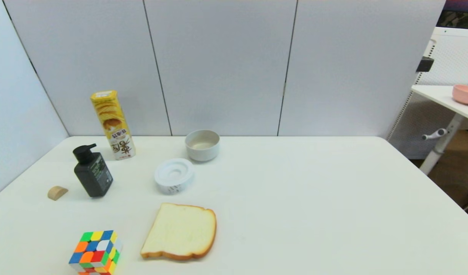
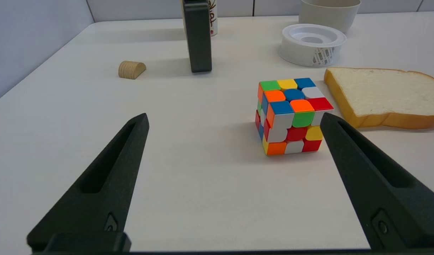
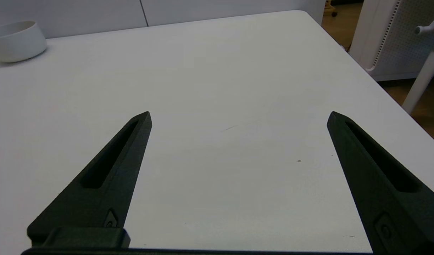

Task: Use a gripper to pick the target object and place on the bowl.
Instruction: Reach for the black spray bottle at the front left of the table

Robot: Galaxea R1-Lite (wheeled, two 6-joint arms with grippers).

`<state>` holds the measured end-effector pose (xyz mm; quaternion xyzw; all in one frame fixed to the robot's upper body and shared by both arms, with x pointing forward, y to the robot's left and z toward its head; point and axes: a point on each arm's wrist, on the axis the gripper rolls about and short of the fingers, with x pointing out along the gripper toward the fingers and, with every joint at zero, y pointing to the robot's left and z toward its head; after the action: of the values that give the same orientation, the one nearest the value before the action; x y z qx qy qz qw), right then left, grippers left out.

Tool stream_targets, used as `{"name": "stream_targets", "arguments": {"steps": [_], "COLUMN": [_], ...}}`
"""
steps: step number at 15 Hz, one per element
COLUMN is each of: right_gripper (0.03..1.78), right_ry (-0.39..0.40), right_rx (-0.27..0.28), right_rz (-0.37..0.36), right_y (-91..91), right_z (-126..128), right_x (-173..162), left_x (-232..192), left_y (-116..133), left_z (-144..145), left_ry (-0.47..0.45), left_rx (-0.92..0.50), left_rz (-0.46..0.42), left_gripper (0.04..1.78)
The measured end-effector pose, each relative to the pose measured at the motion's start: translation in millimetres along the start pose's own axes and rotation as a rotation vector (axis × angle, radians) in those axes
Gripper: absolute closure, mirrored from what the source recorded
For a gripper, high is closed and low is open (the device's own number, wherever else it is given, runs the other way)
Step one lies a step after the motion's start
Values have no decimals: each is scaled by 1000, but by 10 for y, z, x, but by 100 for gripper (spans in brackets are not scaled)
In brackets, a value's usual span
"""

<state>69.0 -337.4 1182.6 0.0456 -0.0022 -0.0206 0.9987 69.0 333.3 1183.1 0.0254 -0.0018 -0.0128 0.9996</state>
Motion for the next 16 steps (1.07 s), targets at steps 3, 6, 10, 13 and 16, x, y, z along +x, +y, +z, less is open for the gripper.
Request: {"name": "stream_targets", "arguments": {"steps": [3, 6, 10, 13, 16], "right_gripper": [10, 10, 10, 10, 10], "right_ry": [0, 0, 0, 0, 0], "right_rx": [0, 0, 0, 0, 0], "right_rz": [0, 0, 0, 0, 0], "right_y": [0, 0, 0, 0, 0], "right_z": [0, 0, 0, 0, 0], "right_x": [0, 0, 0, 0, 0], "left_x": [0, 0, 8, 78, 271], "left_y": [0, 0, 13, 42, 88], "left_z": [-5, -5, 166, 591, 1302], "left_ry": [5, 5, 9, 19, -2], "left_rx": [3, 0, 3, 1, -8], "left_rz": [0, 1, 19, 42, 73], "left_gripper": [11, 11, 11, 11, 11]}}
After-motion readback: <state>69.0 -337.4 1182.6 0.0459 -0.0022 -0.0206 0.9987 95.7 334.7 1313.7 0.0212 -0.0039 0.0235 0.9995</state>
